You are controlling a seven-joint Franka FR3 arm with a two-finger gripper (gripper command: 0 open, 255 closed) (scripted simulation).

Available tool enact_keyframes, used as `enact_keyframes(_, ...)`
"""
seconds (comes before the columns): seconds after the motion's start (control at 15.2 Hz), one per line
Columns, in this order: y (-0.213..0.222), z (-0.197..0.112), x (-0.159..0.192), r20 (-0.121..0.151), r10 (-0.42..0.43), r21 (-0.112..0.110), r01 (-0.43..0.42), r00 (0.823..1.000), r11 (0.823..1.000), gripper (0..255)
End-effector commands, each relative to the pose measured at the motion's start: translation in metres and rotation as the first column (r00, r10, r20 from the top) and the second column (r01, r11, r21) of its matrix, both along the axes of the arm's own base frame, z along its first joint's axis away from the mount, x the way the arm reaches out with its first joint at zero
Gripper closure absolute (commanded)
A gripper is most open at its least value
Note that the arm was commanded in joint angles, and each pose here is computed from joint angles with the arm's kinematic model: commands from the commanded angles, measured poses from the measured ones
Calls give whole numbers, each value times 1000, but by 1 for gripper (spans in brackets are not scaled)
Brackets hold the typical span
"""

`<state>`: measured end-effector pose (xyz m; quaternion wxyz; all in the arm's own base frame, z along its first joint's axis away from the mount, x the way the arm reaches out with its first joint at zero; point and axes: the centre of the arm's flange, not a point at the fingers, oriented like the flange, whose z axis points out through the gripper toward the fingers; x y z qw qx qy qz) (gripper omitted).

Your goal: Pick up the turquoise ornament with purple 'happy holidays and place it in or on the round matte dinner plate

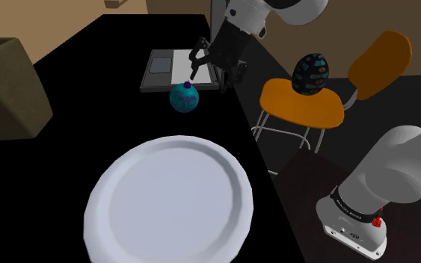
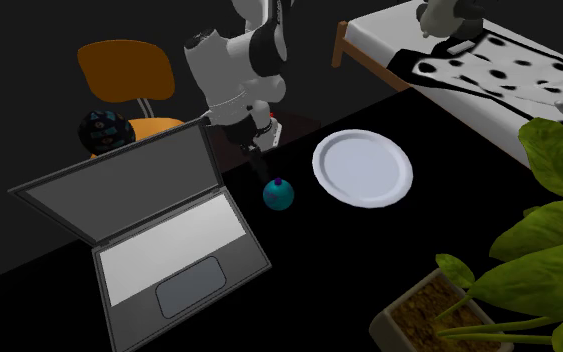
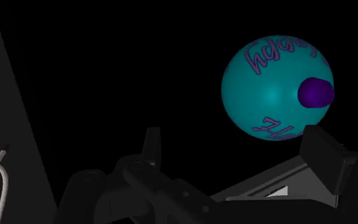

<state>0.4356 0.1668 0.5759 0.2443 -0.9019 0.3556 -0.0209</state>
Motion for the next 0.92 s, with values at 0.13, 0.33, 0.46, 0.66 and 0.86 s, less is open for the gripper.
enact_keyframes(0.13, 19, -1, 34, -3, -119, 100, 119, 993, 988, 0)
enact_keyframes(0.33, 27, -14, 38, -3, -119, 100, 119, 993, 988, 0)
enact_keyframes(0.46, 32, -23, 41, -3, -119, 100, 119, 993, 988, 0)
enact_keyframes(0.66, 39, -34, 44, -3, -119, 100, 119, 993, 988, 0)
enact_keyframes(0.86, 39, -34, 44, -3, -119, 100, 119, 993, 988, 0)
